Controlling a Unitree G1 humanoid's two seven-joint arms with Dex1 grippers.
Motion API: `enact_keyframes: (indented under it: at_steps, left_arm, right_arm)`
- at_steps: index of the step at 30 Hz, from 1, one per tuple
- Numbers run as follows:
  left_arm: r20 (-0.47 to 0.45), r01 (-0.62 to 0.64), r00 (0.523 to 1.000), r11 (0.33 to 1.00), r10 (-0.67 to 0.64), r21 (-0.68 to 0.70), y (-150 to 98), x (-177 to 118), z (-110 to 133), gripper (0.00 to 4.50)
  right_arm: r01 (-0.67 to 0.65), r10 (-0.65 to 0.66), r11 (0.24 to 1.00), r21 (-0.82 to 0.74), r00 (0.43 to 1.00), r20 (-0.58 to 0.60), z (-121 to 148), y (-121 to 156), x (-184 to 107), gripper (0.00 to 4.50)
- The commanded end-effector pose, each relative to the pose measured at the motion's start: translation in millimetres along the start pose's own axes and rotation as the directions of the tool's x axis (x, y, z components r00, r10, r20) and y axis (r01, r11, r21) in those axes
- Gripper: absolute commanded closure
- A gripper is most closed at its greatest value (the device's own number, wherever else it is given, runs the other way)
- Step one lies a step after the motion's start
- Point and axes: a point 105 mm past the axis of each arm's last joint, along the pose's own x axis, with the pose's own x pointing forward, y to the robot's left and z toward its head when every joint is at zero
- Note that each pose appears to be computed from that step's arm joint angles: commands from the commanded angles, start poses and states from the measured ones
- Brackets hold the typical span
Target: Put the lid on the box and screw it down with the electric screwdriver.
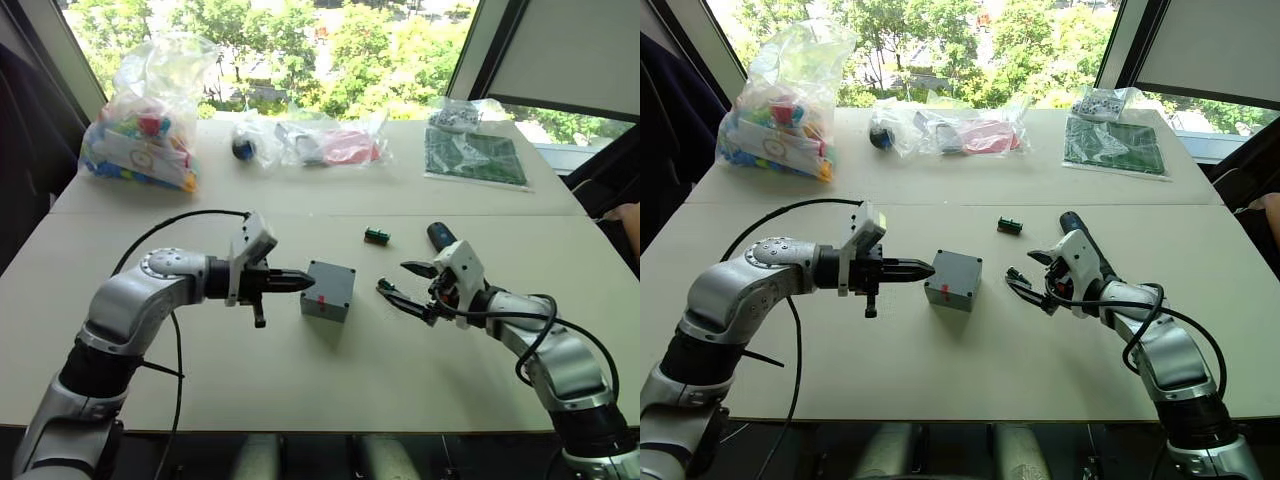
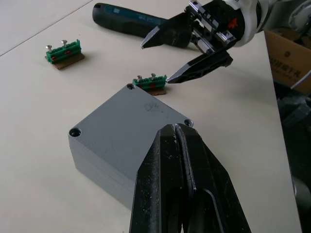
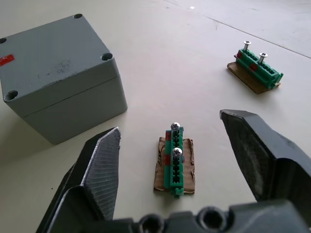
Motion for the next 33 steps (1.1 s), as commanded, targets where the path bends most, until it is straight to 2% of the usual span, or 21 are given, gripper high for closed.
enact_keyframes:
  at_steps: [1,4,8,21,25,29,33]
  left_arm:
    - [0.007,-0.001,1.000,0.997,0.001,0.077,0.3,-3.1,10.1,4.50]
    - [0.018,-0.007,1.000,0.996,0.006,0.089,1.4,-4.5,15.0,4.50]
    - [0.021,-0.012,1.000,0.995,0.010,0.095,2.3,-6.1,17.0,4.50]
    - [0.031,-0.035,0.999,0.995,0.032,0.089,4.1,-9.5,17.4,4.50]
    - [0.037,-0.039,0.999,0.996,0.036,0.086,3.7,-9.1,17.4,4.50]
    - [0.040,-0.043,0.998,0.995,0.040,0.085,4.0,-9.1,17.8,4.50]
    - [0.042,-0.050,0.998,0.995,0.047,0.085,5.5,-9.6,18.5,4.50]
  right_arm:
    - [0.018,-0.019,0.999,0.031,1.000,0.020,2.4,-2.5,-3.3,0.21]
    - [0.025,-0.026,0.999,0.034,0.999,0.021,0.4,-1.8,-2.7,0.78]
    - [0.042,-0.043,0.998,0.052,0.999,0.027,-0.9,-3.2,0.6,2.06]
    - [0.052,-0.053,0.997,0.052,0.999,0.014,-8.7,-6.8,4.4,2.06]
    - [0.056,-0.056,0.997,0.052,0.998,0.009,-11.8,-6.4,5.1,3.07]
    - [0.058,-0.059,0.997,0.044,0.998,0.008,-12.8,-6.6,6.0,4.48]
    - [0.057,-0.058,0.998,0.040,0.998,0.006,-13.8,-6.2,6.3,4.48]
